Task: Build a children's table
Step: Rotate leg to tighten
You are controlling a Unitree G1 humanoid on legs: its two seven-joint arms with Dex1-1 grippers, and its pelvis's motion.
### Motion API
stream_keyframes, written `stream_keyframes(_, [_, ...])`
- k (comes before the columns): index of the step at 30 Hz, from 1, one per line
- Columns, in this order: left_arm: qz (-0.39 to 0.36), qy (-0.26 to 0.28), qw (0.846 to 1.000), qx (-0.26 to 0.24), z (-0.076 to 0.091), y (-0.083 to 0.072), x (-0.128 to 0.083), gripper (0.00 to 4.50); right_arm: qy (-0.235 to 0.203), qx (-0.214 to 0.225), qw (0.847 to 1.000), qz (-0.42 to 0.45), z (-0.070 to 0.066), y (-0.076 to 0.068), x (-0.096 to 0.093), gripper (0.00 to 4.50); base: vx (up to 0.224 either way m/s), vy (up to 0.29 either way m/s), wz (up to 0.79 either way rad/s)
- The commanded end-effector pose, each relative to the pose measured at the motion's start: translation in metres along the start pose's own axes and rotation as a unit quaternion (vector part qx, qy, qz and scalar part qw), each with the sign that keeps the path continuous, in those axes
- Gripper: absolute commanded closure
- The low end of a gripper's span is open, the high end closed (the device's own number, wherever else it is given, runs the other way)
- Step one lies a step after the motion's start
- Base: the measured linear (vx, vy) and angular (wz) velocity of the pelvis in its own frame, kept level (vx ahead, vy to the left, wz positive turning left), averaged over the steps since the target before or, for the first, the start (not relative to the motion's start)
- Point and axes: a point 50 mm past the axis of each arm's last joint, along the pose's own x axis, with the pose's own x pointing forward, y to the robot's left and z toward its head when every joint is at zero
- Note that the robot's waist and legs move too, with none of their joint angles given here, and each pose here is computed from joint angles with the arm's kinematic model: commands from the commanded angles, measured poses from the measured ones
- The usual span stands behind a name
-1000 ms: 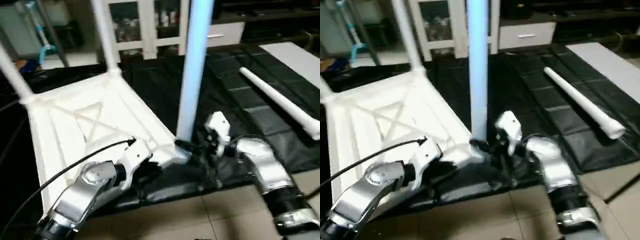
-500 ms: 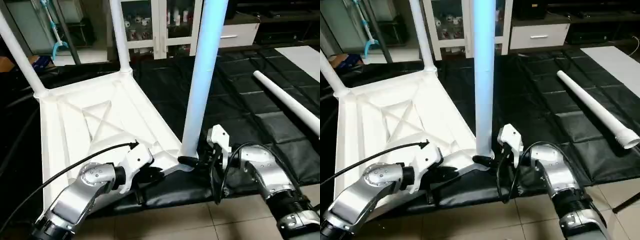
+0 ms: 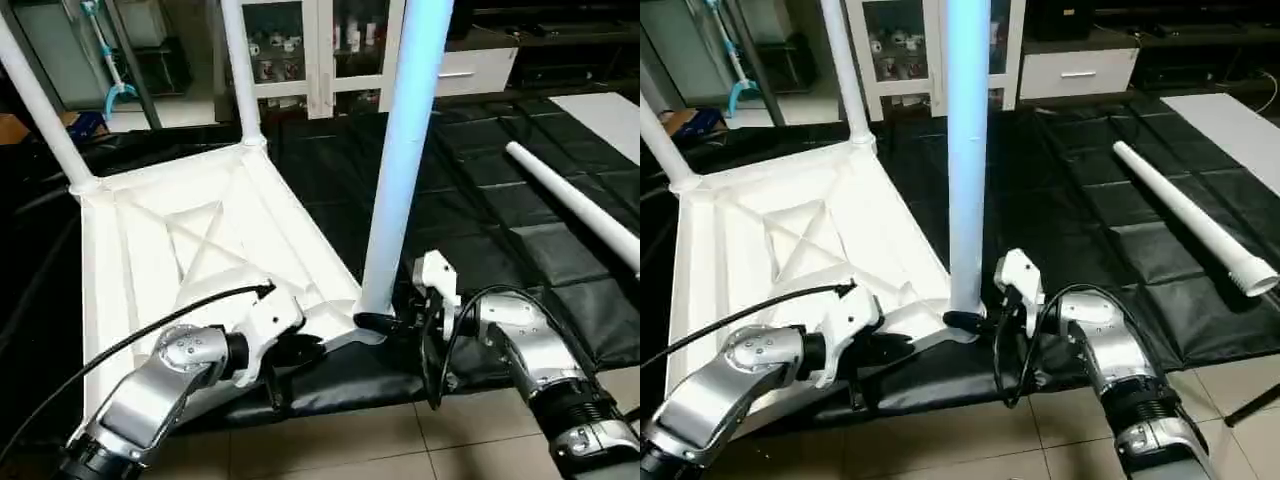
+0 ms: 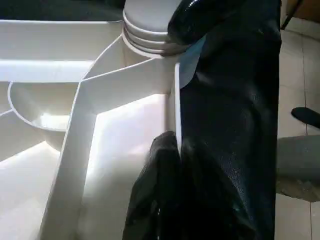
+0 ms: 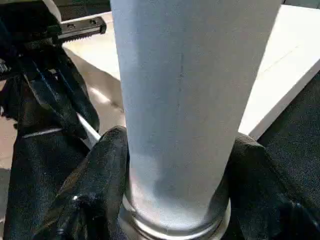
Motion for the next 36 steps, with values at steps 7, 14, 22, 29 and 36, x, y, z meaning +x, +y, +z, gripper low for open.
stream_keyframes(7, [0.069,0.025,0.997,-0.024,-0.001,0.011,0.021,4.5,0.004,0.035,0.974,-0.223,-0.004,-0.026,0.005,2.02,0.0,0.0,0.0])
stream_keyframes(14, [0.216,0.017,0.973,-0.075,0.017,0.034,0.052,4.5,0.031,0.087,0.907,-0.411,-0.018,-0.025,0.029,2.03,0.0,0.0,0.0])
stream_keyframes(22, [0.257,0.003,0.964,-0.072,0.027,0.038,0.066,4.5,-0.062,0.082,0.917,-0.385,0.011,-0.005,0.073,2.03,0.0,0.0,0.0])
stream_keyframes(29, [0.217,0.008,0.975,-0.039,0.019,0.035,0.055,4.5,-0.146,0.059,0.939,-0.305,0.036,0.001,0.067,1.58,-0.001,0.001,-0.03])
stream_keyframes(36, [0.133,0.031,0.991,-0.008,0.002,0.021,0.033,4.5,-0.149,0.021,0.95,-0.274,0.045,-0.017,0.035,1.04,0.0,0.0,0.0])
